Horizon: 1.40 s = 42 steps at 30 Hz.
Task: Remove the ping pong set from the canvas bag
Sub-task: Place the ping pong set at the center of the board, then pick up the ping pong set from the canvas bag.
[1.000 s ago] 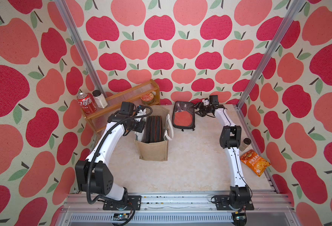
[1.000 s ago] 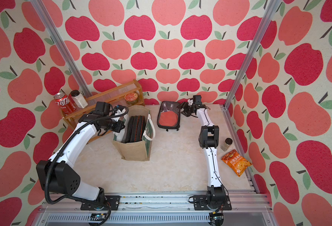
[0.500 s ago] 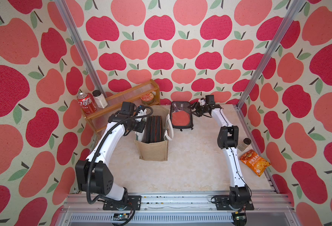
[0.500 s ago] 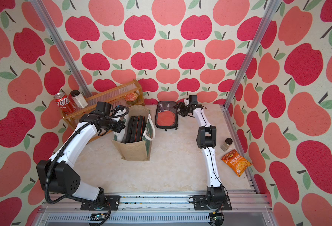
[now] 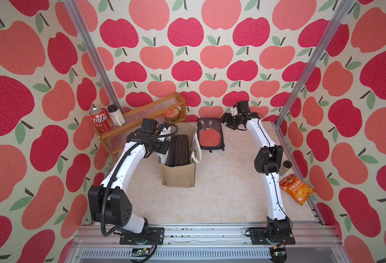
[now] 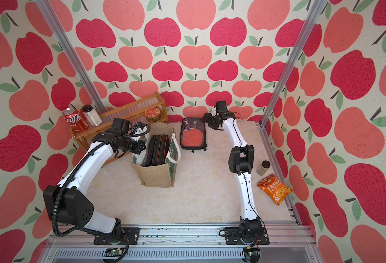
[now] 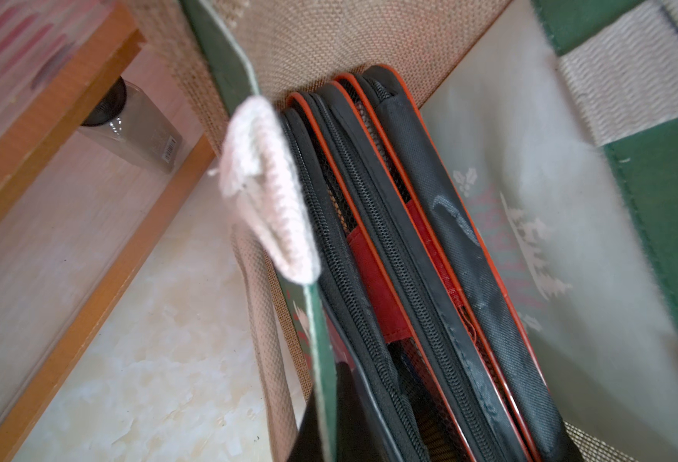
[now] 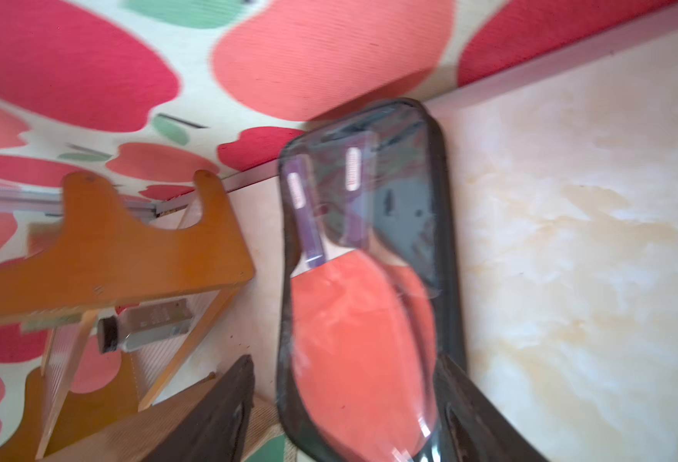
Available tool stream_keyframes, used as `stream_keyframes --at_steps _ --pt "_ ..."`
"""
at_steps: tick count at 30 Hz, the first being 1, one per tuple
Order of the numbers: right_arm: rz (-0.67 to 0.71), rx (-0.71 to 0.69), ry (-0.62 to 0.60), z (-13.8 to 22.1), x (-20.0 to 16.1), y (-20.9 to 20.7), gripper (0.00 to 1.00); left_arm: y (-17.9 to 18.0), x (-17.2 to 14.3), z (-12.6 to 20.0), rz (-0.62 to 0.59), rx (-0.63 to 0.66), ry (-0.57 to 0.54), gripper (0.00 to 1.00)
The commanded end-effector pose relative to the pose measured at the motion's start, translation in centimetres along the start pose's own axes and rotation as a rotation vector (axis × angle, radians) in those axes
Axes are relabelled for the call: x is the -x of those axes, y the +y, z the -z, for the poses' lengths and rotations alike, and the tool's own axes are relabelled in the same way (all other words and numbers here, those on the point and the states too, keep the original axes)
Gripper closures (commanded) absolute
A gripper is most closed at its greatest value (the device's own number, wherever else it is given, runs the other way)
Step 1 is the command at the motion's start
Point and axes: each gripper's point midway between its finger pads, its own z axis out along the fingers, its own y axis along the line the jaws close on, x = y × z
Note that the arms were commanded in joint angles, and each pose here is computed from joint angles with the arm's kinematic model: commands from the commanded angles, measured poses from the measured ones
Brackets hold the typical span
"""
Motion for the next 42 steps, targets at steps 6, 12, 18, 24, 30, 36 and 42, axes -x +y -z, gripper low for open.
stream_keyframes --at_steps 6,12,18,24,30,36,42 --pt "0.313 0.032 -0.031 6.1 -5.6 14.4 0.28 -0.6 1.3 0.1 -0.018 0.007 0.010 1.00" --pt "0.291 0.177 0.058 7.1 -9.8 19.9 0.30 -0.5 1.6 -0.2 -0.009 0.015 0.009 1.00" --pt "0.336 0.234 0.110 7.6 -13.2 23.1 0.31 -0.7 2.1 -0.1 -0.009 0.015 0.005 1.00" --pt "0.370 0.262 0.181 7.3 -16.4 25.1 0.32 -1.0 2.5 -0.1 -0.014 0.015 0.003 1.00" --pt "0.412 0.221 0.233 7.0 -19.4 25.4 0.34 -0.9 2.7 0.1 -0.012 0.026 -0.003 1.00" --pt "0.423 0.121 0.307 5.7 -21.9 23.3 0.45 -0.9 2.8 0.2 -0.009 0.026 -0.008 1.00" --pt "0.438 -0.004 0.324 4.0 -22.6 20.2 0.47 -1.2 2.9 0.2 -0.011 0.016 -0.009 1.00"
